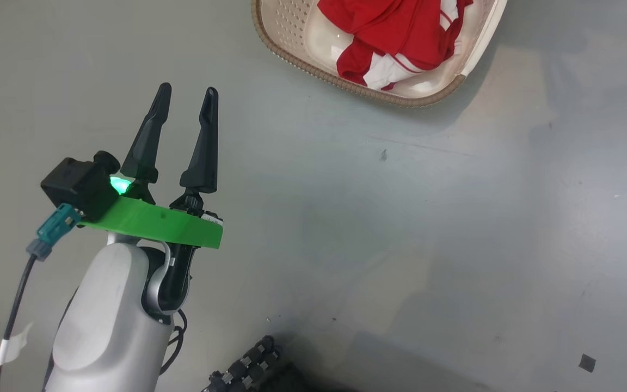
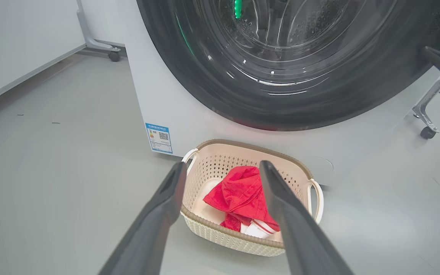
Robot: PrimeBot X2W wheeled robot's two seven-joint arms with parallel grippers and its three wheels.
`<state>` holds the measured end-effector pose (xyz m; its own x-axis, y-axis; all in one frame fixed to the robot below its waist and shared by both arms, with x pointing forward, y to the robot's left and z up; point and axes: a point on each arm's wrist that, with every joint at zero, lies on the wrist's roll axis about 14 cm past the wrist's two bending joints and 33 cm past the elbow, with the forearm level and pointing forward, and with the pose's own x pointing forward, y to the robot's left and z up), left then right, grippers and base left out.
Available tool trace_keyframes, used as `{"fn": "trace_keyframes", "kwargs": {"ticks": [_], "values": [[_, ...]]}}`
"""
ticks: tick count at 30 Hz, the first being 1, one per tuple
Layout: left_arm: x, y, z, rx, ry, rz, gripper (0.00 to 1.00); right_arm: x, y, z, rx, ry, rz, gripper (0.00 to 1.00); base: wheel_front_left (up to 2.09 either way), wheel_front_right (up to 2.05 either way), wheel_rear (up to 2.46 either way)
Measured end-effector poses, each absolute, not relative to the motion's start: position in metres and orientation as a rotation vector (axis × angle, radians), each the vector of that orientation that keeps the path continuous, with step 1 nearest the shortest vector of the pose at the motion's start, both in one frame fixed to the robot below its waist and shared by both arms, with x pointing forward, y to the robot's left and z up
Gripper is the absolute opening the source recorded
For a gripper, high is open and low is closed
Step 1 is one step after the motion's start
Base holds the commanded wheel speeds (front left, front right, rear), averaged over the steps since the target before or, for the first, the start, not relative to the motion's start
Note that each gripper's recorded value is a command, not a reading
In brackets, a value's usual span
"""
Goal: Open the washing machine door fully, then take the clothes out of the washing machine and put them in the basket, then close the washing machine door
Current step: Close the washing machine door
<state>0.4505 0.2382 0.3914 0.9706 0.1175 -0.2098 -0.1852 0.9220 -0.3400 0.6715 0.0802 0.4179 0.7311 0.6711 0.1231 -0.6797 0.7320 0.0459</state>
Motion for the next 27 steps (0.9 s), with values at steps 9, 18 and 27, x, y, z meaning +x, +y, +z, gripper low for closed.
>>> {"fn": "trace_keyframes", "kwargs": {"ticks": [9,18,27], "values": [[0.452,0.232,0.417,-0.333,0.137,0.1,1.0,0.626,0.066,0.405,0.116,0.004,0.734,0.0,0.0,0.0,0.0],[0.443,0.23,0.431,-0.324,0.117,0.072,1.0,0.588,0.031,0.414,0.134,0.063,0.638,0.0,0.0,0.0,0.0],[0.433,0.214,0.448,-0.332,0.086,0.015,1.0,0.561,-0.023,0.461,0.18,0.001,0.477,0.0,0.0,0.0,0.0]]}}
